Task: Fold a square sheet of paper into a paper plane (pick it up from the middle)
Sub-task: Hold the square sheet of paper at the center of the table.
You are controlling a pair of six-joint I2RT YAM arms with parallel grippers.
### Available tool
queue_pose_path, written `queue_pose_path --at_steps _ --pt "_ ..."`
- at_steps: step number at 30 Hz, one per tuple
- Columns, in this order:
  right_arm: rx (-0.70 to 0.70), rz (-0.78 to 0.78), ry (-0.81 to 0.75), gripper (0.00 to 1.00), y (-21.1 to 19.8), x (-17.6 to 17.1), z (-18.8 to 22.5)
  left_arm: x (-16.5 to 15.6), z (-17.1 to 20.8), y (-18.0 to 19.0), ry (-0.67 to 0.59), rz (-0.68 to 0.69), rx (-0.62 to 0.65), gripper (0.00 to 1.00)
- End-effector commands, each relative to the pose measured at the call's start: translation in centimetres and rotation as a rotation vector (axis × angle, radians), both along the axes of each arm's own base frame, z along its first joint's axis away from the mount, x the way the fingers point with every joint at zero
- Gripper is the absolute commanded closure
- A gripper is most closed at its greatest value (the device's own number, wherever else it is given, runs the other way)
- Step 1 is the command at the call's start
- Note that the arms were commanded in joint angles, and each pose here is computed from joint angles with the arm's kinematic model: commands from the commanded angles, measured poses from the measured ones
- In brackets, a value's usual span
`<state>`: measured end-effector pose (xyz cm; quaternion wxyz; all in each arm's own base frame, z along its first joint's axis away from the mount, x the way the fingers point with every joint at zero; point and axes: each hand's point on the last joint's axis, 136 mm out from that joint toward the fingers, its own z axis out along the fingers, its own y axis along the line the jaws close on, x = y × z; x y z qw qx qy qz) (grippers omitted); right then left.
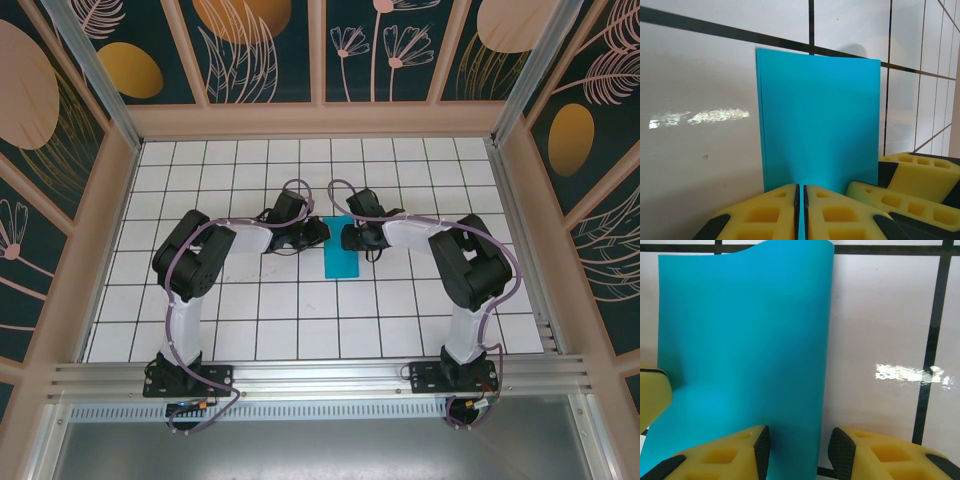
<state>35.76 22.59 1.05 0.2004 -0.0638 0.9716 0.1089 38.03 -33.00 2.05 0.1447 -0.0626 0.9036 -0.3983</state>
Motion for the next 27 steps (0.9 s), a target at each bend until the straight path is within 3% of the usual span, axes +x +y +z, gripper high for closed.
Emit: queue_pose_path --at_steps 1,27 --pt "-0.126 0.008 0.171 0.59 -2.8 -3.4 -6.5 0.0 -0.9 0.1 0.007 -0.014 0.036 0.85" --pt "-0.088 0.047 0.139 0.53 -2.9 -2.7 -5.4 0.0 -2.0 1.2 0.027 -0.003 0.136 0.87"
